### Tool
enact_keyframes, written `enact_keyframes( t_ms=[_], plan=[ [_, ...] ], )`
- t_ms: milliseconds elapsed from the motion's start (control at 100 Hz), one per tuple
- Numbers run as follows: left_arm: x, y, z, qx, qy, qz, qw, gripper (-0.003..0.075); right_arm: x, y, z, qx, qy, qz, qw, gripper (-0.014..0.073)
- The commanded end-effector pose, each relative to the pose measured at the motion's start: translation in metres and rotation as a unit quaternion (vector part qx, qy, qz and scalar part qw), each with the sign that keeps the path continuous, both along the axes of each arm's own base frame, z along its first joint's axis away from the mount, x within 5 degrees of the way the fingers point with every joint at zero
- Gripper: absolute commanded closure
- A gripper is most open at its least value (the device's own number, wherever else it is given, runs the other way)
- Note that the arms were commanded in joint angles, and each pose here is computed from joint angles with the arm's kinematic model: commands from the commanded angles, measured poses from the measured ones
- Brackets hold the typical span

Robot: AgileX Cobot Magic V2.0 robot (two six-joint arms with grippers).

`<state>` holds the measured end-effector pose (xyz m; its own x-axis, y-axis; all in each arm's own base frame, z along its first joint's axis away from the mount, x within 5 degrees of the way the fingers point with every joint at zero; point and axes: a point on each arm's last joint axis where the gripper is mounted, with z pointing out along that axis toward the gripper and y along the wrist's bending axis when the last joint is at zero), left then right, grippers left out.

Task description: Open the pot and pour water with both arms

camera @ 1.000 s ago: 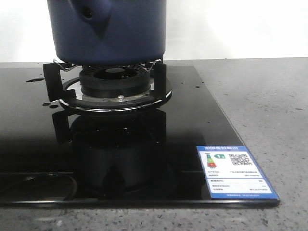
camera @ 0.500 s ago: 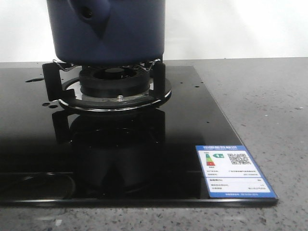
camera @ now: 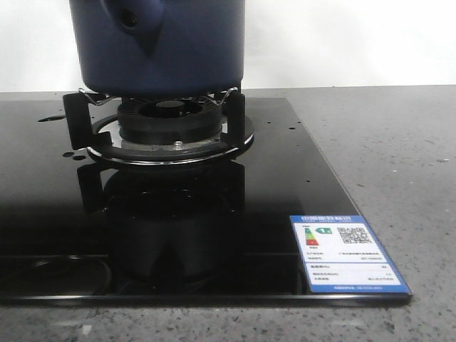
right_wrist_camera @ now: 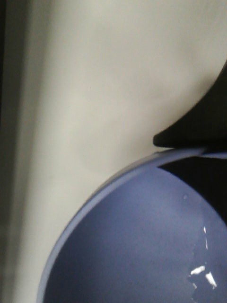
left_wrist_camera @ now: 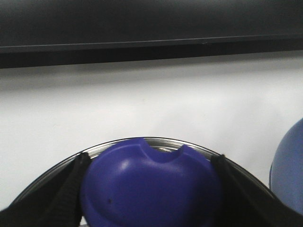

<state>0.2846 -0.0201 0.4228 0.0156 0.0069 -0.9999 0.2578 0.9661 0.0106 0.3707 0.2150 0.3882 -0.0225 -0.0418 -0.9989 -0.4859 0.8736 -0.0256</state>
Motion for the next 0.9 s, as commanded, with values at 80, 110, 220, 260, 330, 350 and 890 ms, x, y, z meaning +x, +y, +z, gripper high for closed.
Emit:
enact_keyframes(
  t_ms=[80,110,220,260,330,350,890],
  plan=[
    [-0.013,-0.001,0.025,-0.023,-0.038,-0.008,0.999,0.0393,-0.024,-0.015,0.039,0.068,-0.134,-0.045,0.988,0.0637],
    [-0.013,-0.001,0.025,-0.023,-0.038,-0.008,0.999,0.0393,-0.025,-0.016,0.037,0.071,-0.139,-0.049,0.986,0.0637],
    [-0.013,-0.001,0.025,-0.023,-0.038,-0.008,0.999,0.0393,-0.029,-0.017,0.03,0.082,-0.165,-0.065,0.981,0.0637],
    [-0.013,-0.001,0.025,-0.023,-0.038,-0.008,0.999,0.0393,-0.031,-0.018,0.03,0.085,-0.177,-0.069,0.978,0.0638],
    [-0.013,-0.001,0.025,-0.023,-0.038,-0.008,0.999,0.0393,-0.035,-0.017,0.029,0.088,-0.193,-0.07,0.975,0.0638],
    [-0.013,-0.001,0.025,-0.023,-0.038,-0.008,0.999,0.0393,-0.035,-0.017,0.028,0.089,-0.198,-0.072,0.973,0.0638],
    [-0.013,-0.001,0.025,-0.023,-0.038,-0.008,0.999,0.0393,-0.052,-0.015,0.042,0.098,-0.331,-0.074,0.936,0.0637]
  ],
)
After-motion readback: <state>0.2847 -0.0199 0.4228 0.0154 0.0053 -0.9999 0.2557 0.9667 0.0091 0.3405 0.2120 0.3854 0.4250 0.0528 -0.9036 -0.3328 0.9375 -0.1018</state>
